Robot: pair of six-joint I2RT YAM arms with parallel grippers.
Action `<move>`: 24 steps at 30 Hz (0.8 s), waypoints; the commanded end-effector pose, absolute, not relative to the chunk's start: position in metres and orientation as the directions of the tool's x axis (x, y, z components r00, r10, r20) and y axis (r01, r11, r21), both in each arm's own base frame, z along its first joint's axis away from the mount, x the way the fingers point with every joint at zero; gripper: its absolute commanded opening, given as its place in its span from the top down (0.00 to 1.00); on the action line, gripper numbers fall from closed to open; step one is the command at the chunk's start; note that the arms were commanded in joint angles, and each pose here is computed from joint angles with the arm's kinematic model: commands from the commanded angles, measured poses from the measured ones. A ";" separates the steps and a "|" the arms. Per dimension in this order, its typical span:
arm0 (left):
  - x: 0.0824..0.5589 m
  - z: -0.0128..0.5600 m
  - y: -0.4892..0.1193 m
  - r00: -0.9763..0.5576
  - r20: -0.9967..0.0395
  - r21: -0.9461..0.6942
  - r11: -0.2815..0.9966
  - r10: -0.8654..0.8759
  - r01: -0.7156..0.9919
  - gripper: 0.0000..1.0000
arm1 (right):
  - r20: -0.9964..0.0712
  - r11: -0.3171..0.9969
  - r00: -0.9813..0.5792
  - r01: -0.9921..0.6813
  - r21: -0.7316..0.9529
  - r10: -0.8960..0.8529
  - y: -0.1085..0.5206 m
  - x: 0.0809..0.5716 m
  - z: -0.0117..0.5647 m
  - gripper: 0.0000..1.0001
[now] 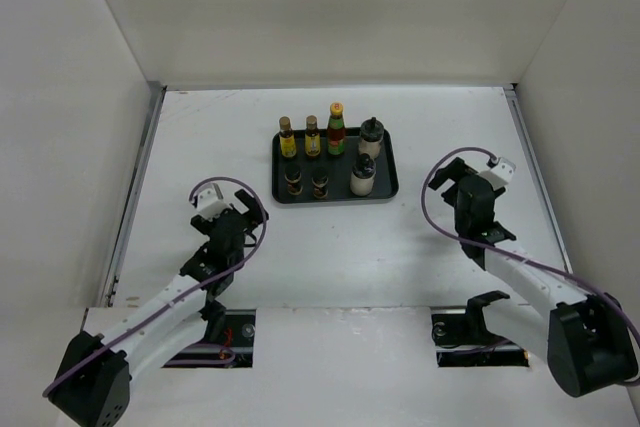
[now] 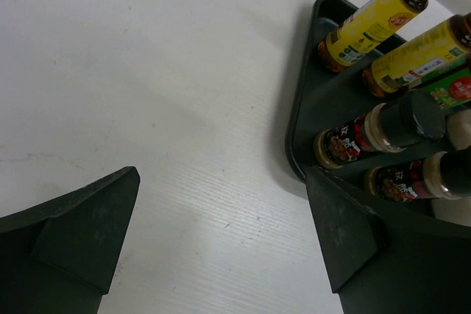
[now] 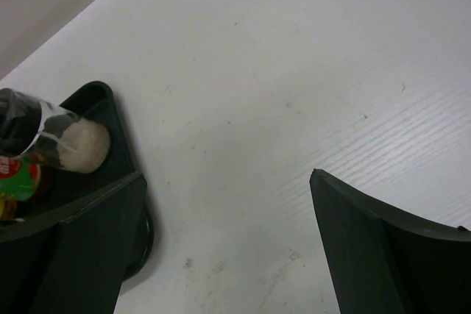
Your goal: Organize the condiment bottles
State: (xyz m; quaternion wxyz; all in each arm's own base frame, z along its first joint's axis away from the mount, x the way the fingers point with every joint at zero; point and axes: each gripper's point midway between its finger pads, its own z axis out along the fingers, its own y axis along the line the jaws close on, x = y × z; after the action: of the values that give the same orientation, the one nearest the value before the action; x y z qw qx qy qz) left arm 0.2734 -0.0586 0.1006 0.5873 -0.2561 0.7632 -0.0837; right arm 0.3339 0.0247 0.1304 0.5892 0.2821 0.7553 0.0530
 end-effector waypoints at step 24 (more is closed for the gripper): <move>0.279 0.116 -0.061 -0.163 -0.837 -0.466 0.836 -0.522 -0.290 0.00 | -0.839 0.829 -0.103 0.257 0.497 0.535 0.046 0.347 0.154 0.00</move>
State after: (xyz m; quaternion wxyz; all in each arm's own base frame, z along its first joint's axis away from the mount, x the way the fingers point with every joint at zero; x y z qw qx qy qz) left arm 0.2657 -0.0521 0.0862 0.5650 -0.2557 0.7817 -0.0655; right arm 0.3379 0.0377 0.1312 0.5882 0.2700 0.7576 0.0846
